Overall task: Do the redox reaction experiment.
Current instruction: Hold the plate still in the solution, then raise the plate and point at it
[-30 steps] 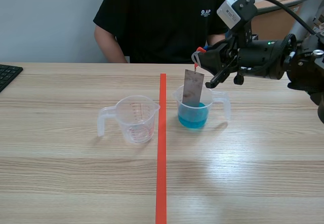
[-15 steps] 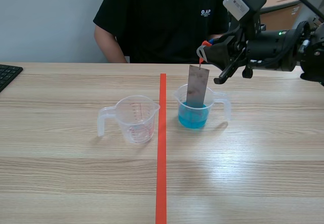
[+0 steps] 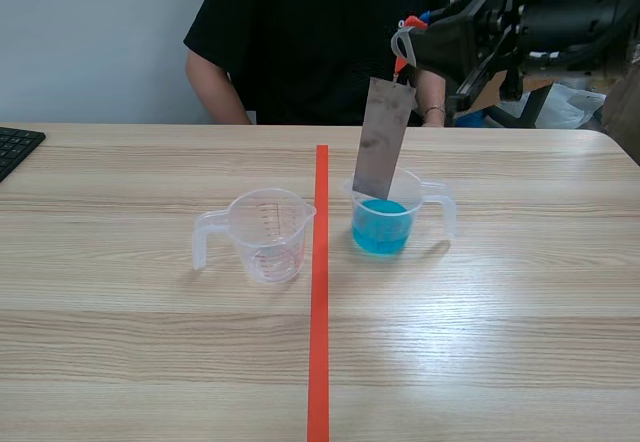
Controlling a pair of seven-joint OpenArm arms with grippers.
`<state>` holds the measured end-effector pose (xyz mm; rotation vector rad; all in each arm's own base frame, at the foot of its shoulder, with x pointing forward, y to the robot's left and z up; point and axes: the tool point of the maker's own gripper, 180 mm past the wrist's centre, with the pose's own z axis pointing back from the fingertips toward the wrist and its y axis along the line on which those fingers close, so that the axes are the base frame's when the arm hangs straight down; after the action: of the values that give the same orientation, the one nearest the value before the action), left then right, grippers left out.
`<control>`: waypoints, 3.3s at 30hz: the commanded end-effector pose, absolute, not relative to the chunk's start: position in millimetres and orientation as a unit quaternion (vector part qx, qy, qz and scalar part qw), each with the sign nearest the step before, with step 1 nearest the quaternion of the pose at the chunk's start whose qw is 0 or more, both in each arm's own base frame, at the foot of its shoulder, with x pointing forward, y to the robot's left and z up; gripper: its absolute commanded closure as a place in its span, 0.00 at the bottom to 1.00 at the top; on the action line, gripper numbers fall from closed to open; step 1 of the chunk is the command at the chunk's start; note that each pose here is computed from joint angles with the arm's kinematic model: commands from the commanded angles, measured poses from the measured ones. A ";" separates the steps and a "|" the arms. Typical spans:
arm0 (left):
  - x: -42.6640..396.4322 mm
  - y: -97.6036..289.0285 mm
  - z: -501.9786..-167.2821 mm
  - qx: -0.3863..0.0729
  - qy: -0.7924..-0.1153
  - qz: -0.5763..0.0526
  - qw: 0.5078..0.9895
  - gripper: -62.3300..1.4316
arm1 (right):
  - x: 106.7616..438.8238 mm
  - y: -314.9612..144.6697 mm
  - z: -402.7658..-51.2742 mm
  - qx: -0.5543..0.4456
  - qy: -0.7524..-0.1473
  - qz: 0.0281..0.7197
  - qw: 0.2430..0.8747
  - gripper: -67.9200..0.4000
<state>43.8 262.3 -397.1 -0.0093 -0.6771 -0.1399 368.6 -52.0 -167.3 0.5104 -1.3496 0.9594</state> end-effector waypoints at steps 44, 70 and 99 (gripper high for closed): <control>75.4 265.7 -378.8 -0.021 -0.369 -0.136 0.919 0.91 | 355.6 -60.5 -99.5 0.227 -0.630 0.423 0.611 0.97; 278.5 172.6 -261.4 -0.142 -0.543 -0.404 0.722 0.91 | 355.5 -60.5 -100.3 0.228 -0.628 0.423 0.612 0.97; 383.2 -3.2 -293.9 -0.161 -0.554 -0.487 0.656 0.91 | 355.3 -60.2 -99.9 0.229 -0.628 0.422 0.612 0.97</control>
<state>378.3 6.3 -314.3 -0.3431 -1.1941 -1.0967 355.0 -58.6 -117.9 0.5320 -1.3975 0.9612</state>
